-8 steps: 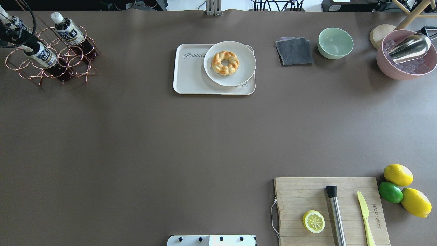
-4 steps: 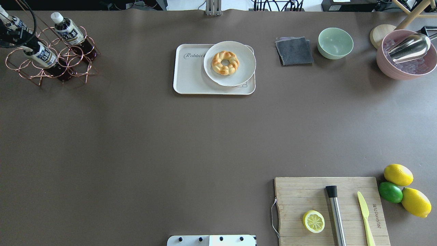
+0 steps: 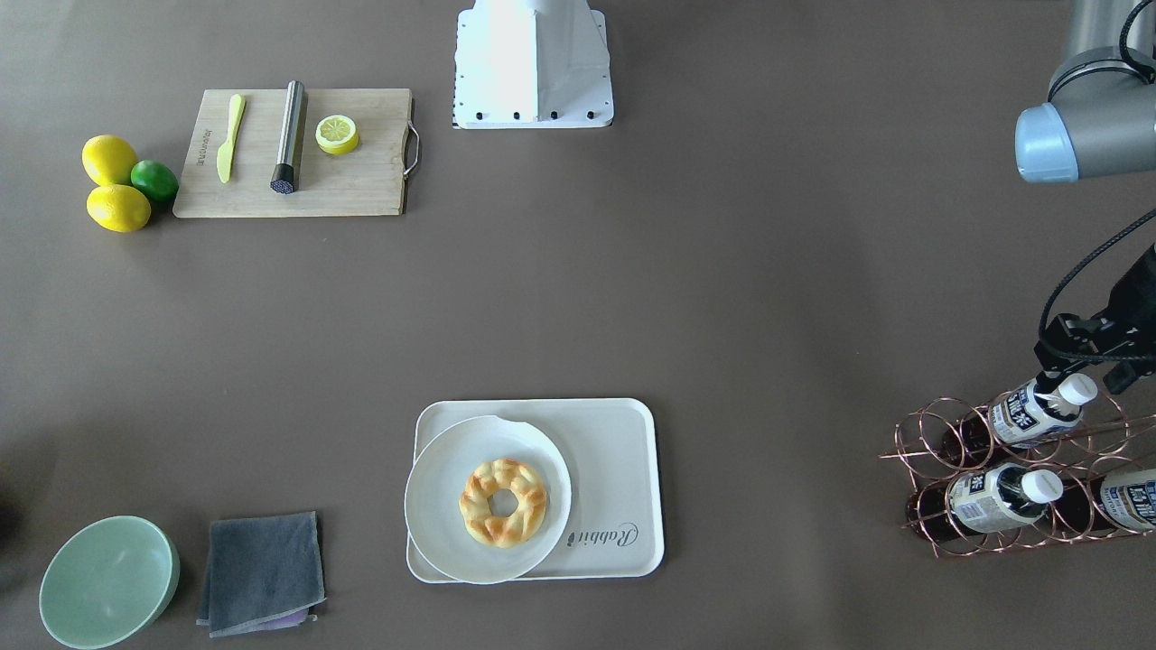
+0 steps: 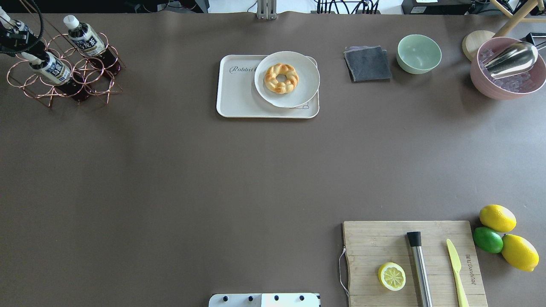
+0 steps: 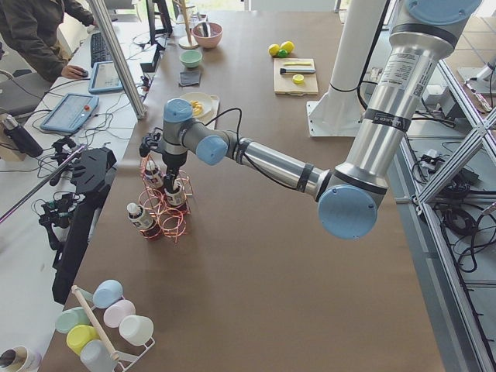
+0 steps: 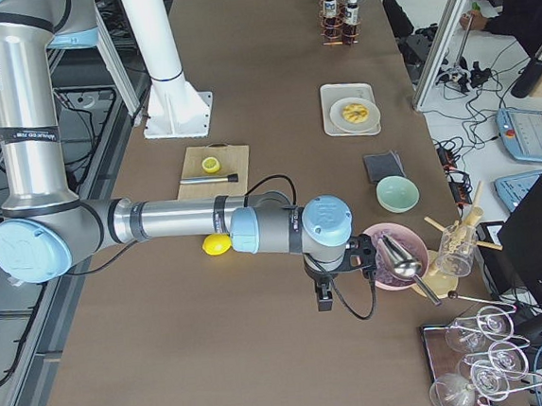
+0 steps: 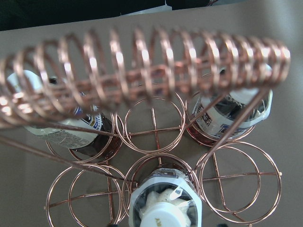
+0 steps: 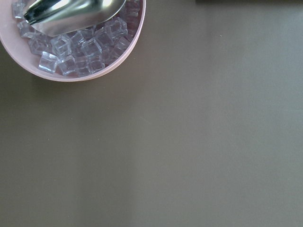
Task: Place tea on tray
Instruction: 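Lower the left gripper and grasp the white-capped tea bottle's cap, then lift the tea bottle up out of the copper rack with the left gripper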
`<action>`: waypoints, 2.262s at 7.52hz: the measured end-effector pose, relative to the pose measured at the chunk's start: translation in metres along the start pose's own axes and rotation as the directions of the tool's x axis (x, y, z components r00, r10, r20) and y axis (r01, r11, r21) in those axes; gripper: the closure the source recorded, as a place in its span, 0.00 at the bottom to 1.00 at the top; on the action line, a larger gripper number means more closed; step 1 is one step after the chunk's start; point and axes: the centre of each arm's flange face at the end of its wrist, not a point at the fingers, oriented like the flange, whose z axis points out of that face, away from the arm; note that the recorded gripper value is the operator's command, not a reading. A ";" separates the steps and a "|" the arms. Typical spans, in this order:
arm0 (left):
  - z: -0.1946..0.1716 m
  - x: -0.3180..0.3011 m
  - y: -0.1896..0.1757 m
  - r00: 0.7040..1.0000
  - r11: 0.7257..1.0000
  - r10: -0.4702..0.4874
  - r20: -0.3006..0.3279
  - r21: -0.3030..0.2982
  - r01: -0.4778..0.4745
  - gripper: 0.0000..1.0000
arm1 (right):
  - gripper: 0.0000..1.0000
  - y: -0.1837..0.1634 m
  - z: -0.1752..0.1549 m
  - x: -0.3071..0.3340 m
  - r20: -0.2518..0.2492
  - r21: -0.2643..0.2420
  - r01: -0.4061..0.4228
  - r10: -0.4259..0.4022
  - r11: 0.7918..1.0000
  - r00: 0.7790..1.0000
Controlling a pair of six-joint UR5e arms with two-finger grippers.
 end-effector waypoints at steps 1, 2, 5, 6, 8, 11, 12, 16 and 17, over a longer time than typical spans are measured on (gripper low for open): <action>0.002 0.000 -0.003 1.000 1.000 -0.001 0.001 0.000 0.001 0.35 | 0.00 0.000 0.001 0.001 0.000 -0.002 -0.002 0.002 1.000 1.000; 0.003 0.000 -0.005 1.000 1.000 -0.001 0.001 0.000 0.001 0.46 | 0.00 0.000 0.001 0.001 0.000 -0.003 -0.003 0.003 1.000 1.000; 0.005 0.000 -0.008 1.000 1.000 -0.001 0.001 -0.002 0.001 0.78 | 0.00 0.001 0.002 0.002 -0.001 -0.005 -0.004 0.004 1.000 1.000; 0.004 0.001 -0.008 1.000 1.000 0.000 -0.007 -0.005 0.000 0.96 | 0.00 0.001 0.002 0.002 -0.001 -0.005 -0.004 0.004 1.000 1.000; 0.003 0.003 -0.009 1.000 1.000 0.001 -0.016 -0.007 -0.001 1.00 | 0.00 0.002 0.003 0.003 -0.001 -0.006 -0.006 0.006 1.000 1.000; -0.020 0.001 -0.027 0.998 1.000 -0.016 -0.061 -0.007 0.016 1.00 | 0.00 0.002 0.003 0.003 -0.001 -0.007 -0.005 0.005 1.000 1.000; -0.032 -0.001 -0.035 0.996 0.999 -0.032 -0.081 -0.015 0.031 1.00 | 0.00 0.001 0.003 0.002 -0.001 -0.006 -0.005 0.005 1.000 1.000; -0.089 -0.005 -0.046 0.996 1.000 -0.025 -0.086 -0.016 0.023 1.00 | 0.00 0.003 0.002 0.002 0.001 -0.005 -0.005 0.005 1.000 1.000; -0.108 0.003 -0.043 0.997 1.000 -0.020 -0.080 -0.016 0.019 1.00 | 0.00 0.005 0.003 0.003 0.002 -0.007 -0.008 0.008 1.000 1.000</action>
